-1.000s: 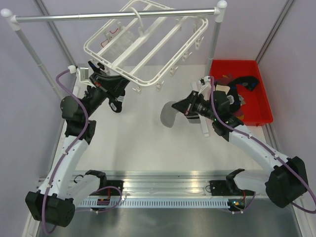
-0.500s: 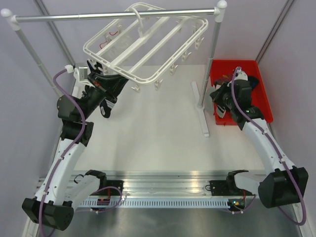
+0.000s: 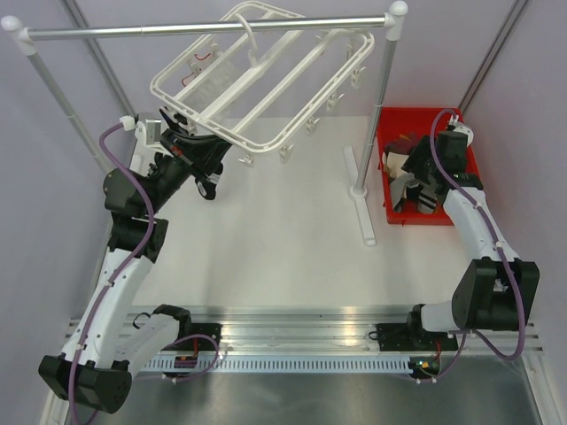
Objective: Remove the socks clipped to the hanger
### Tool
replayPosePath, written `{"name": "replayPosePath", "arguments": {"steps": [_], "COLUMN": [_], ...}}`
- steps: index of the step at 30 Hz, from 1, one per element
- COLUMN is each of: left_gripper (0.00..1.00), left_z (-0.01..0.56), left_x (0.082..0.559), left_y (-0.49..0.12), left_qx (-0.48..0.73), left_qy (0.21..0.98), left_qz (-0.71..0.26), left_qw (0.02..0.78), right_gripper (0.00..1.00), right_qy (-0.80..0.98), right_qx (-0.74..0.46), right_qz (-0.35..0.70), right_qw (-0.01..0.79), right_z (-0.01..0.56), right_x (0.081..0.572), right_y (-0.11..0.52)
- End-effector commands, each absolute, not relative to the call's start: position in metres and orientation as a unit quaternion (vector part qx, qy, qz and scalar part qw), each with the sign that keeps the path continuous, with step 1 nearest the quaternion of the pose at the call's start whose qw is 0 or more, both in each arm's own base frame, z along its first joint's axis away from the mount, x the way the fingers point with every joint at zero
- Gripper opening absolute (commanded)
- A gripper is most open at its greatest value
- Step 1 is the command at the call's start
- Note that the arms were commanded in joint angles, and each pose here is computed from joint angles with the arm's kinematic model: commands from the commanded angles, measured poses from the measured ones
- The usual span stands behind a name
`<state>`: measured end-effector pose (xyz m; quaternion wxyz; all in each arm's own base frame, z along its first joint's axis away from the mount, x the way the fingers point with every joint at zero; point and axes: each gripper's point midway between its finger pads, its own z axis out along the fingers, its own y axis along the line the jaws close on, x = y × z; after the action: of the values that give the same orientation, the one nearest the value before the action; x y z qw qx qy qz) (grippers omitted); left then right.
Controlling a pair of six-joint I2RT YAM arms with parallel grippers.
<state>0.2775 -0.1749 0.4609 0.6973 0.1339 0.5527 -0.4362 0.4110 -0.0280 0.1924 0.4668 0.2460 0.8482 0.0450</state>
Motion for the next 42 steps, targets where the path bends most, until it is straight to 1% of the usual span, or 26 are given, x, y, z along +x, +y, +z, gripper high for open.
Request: {"name": "replayPosePath", "arguments": {"steps": [1,3,5,7,9,10,11,12,13,14,15,16,17,18,19,20,21,25,30,36,42], "left_gripper": [0.02,0.02,0.02,0.02,0.02,0.02,0.02,0.02,0.02,0.02,0.02,0.02,0.02,0.02,0.02,0.02,0.02,0.02,0.02,0.02,0.02], "left_z": [0.482,0.481,0.482,0.482,0.482,0.481,0.48,0.48,0.48,0.479,0.478,0.478,0.477,0.477,0.477,0.478,0.478,0.48,0.481,0.482,0.48], "left_x": [0.272,0.273,0.272,0.272,0.272,0.273,0.274,0.273,0.274,0.273,0.274,0.274,0.274,0.274,0.273,0.273,0.273,0.272,0.271,0.272,0.273], "left_y": [-0.171,-0.171,-0.172,-0.172,-0.174,-0.173,-0.173,-0.173,-0.173,-0.173,-0.173,-0.173,-0.173,-0.173,-0.173,-0.174,-0.174,-0.175,-0.179,-0.181,-0.188], "left_qx": [0.146,0.146,0.147,0.146,0.148,0.147,0.147,0.148,0.146,0.146,0.146,0.146,0.145,0.145,0.145,0.145,0.146,0.145,0.148,0.151,0.157], "left_qy": [0.529,0.53,0.529,0.529,0.529,0.531,0.532,0.533,0.534,0.534,0.535,0.536,0.537,0.537,0.537,0.536,0.537,0.536,0.536,0.538,0.54], "left_qz": [-0.418,-0.418,-0.419,-0.42,-0.421,-0.42,-0.419,-0.418,-0.416,-0.416,-0.415,-0.416,-0.415,-0.415,-0.418,-0.42,-0.422,-0.423,-0.43,-0.43,-0.436], "left_qw": [0.724,0.723,0.723,0.723,0.722,0.721,0.721,0.721,0.722,0.721,0.721,0.72,0.72,0.72,0.718,0.717,0.716,0.716,0.711,0.709,0.703], "right_gripper": [0.8,0.84,0.85,0.86,0.86,0.86,0.85,0.85,0.85,0.85,0.85,0.85,0.85,0.85,0.85,0.85,0.85,0.85,0.89,0.96,0.98], "right_qy": [0.831,0.826,0.818,0.81,0.784,0.777,0.749,0.745,0.736,0.71,0.71,0.701,0.679,0.681,0.675,0.656,0.667,0.645,0.63,0.618,0.621], "right_qx": [0.236,0.224,0.19,0.137,0.094,0.054,0.035,0.021,-0.011,-0.027,-0.057,-0.084,-0.098,-0.128,-0.15,-0.152,-0.168,-0.192,-0.236,-0.252,-0.253], "right_qz": [0.036,0.054,0.078,0.122,0.159,0.19,0.213,0.222,0.251,0.276,0.276,0.289,0.299,0.289,0.301,0.318,0.321,0.37,0.373,0.382,0.379], "right_qw": [0.503,0.514,0.537,0.558,0.592,0.597,0.626,0.629,0.629,0.647,0.645,0.647,0.664,0.661,0.657,0.668,0.651,0.64,0.639,0.639,0.638], "right_z": [0.224,0.233,0.246,0.256,0.272,0.276,0.294,0.288,0.29,0.303,0.291,0.29,0.3,0.285,0.282,0.296,0.273,0.276,0.283,0.284,0.278], "right_x": [0.415,0.413,0.413,0.401,0.393,0.381,0.379,0.371,0.357,0.352,0.348,0.334,0.331,0.334,0.326,0.329,0.335,0.342,0.352,0.366,0.367], "right_y": [-0.033,-0.023,0.001,0.052,0.09,0.129,0.148,0.163,0.197,0.216,0.235,0.263,0.28,0.301,0.324,0.339,0.357,0.411,0.475,0.515,0.552]}}
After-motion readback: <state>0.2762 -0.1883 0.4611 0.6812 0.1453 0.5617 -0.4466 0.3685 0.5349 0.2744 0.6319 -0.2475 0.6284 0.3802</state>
